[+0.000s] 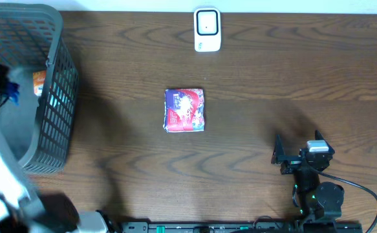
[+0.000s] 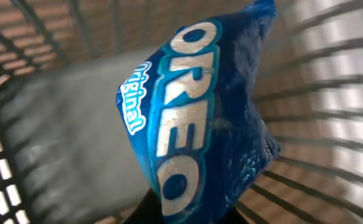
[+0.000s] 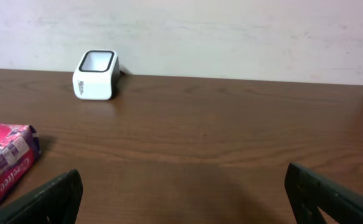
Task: Scan the item barcode
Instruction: 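Swing the Oreo pack past the scanner and release it beside the floral pack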
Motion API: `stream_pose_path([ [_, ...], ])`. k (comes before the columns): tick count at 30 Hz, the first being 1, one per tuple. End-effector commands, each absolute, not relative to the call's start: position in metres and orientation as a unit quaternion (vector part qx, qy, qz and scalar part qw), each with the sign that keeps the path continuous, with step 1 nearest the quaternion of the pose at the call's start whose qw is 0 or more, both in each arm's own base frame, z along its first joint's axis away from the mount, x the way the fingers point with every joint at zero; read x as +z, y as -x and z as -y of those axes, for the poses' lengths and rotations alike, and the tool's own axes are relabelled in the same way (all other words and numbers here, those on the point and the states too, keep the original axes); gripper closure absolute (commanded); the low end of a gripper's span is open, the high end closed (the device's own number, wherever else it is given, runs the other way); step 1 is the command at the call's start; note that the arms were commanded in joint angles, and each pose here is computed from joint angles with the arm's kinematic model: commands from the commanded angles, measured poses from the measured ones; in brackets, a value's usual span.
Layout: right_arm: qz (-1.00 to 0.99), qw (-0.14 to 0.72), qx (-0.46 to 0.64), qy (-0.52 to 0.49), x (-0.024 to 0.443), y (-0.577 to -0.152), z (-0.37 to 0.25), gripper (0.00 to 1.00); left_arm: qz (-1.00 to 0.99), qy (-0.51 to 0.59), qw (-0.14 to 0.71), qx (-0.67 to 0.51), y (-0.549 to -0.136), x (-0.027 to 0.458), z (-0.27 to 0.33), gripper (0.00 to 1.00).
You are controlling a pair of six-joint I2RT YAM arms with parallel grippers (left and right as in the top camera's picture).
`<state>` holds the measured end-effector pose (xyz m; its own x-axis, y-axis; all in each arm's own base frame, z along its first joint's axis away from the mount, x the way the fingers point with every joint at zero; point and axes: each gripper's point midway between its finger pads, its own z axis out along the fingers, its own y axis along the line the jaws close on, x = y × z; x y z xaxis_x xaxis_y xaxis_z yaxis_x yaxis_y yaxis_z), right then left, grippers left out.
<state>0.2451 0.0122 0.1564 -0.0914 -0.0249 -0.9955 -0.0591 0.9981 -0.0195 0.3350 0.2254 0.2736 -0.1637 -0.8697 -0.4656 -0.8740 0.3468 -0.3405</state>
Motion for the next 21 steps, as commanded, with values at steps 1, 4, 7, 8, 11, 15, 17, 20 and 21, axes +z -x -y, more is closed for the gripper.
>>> stream_pose_path([
  [1,-0.739,0.673,0.01,0.021,0.155,-0.245,-0.009,0.01,-0.758,0.521,0.385,-0.073,-0.329,0.341,-0.181,0.93],
  [4,-0.739,0.673,0.01,0.021,0.155,-0.245,-0.009,0.01,-0.77,0.444,0.435,-0.144,-0.33,0.384,-0.126,0.93],
  [7,-0.739,0.673,0.01,0.021,0.155,-0.245,-0.009,0.01,-0.801,0.316,0.472,-0.187,-0.34,0.415,-0.058,0.92],
  [8,-0.739,0.673,0.01,0.021,0.155,-0.245,-0.009,0.01,-0.811,0.278,0.478,-0.191,-0.343,0.418,-0.041,0.93],
  [11,-0.739,0.673,0.01,0.021,0.155,-0.245,-0.009,0.01,-0.841,0.147,0.478,-0.206,-0.353,0.42,0.023,0.93],
  [15,-0.739,0.673,0.01,0.021,0.155,-0.245,-0.009,0.01,-0.871,0.054,0.442,-0.207,-0.368,0.393,0.088,0.93],
  [17,-0.739,0.673,0.01,0.021,0.155,-0.245,-0.009,0.01,-0.887,0.029,0.413,-0.205,-0.377,0.372,0.116,0.93],
  [20,-0.739,0.673,0.01,0.021,0.155,-0.245,-0.009,0.01,-0.903,-0.003,0.373,-0.213,-0.388,0.341,0.154,0.93],
  [21,-0.739,0.673,0.01,0.021,0.155,-0.245,-0.009,0.01,-0.909,-0.014,0.358,-0.215,-0.392,0.328,0.168,0.93],
])
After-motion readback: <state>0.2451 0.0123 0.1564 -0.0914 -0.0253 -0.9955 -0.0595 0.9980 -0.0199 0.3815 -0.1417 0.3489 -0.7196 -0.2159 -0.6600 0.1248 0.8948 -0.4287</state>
